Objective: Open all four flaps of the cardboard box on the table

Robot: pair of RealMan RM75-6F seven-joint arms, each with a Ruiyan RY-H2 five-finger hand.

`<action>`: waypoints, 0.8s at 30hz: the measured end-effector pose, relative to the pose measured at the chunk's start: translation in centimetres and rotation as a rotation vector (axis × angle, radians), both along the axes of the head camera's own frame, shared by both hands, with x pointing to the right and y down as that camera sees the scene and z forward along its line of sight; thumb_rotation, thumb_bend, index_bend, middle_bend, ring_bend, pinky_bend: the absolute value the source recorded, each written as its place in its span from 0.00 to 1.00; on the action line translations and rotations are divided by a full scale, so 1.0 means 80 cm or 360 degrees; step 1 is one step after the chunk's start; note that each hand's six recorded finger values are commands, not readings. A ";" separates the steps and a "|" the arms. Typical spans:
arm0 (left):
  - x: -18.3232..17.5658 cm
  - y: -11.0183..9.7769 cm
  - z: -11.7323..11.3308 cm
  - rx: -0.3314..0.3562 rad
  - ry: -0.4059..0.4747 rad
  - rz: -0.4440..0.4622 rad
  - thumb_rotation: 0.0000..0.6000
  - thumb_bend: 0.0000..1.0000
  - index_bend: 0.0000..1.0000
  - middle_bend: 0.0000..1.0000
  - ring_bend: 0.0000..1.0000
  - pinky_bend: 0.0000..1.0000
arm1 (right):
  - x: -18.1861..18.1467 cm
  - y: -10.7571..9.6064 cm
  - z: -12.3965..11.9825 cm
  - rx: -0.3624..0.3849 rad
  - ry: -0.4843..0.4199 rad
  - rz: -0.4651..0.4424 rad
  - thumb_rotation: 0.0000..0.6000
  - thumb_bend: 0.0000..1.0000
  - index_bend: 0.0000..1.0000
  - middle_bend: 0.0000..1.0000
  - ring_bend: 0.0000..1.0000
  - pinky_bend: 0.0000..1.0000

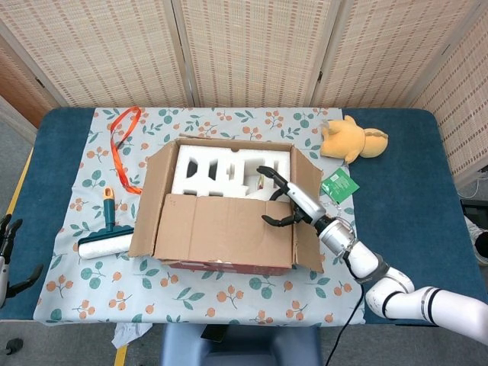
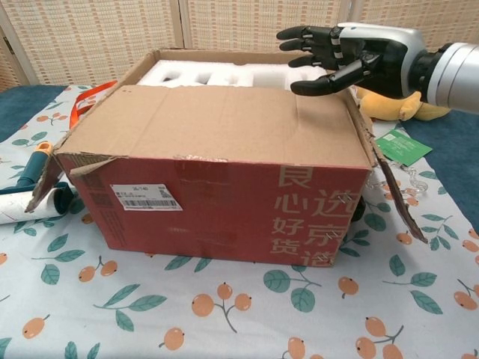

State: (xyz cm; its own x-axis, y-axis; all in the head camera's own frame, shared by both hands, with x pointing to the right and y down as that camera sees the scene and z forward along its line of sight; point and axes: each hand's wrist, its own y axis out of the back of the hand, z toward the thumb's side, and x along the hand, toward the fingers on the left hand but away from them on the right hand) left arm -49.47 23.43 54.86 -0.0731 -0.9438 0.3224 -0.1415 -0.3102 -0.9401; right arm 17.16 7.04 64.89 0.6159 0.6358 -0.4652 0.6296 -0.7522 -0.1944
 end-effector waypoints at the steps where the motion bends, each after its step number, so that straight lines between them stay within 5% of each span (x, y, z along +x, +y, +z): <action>1: 0.000 0.000 0.000 0.0000 0.0000 0.0002 1.00 0.33 0.00 0.00 0.00 0.00 | 0.000 0.000 -0.001 0.0002 -0.0007 0.0000 1.00 0.37 0.00 0.00 0.00 0.36; 16: 0.009 -0.001 0.004 -0.0008 0.0015 0.0051 1.00 0.33 0.00 0.00 0.00 0.00 | -0.002 0.002 -0.038 0.0010 -0.0152 0.0029 1.00 0.37 0.00 0.00 0.00 0.42; 24: 0.013 0.000 0.005 -0.0010 0.0006 0.0066 1.00 0.33 0.00 0.00 0.00 0.00 | -0.008 -0.003 -0.077 0.0116 -0.0212 0.0029 1.00 0.37 0.00 0.00 0.00 0.42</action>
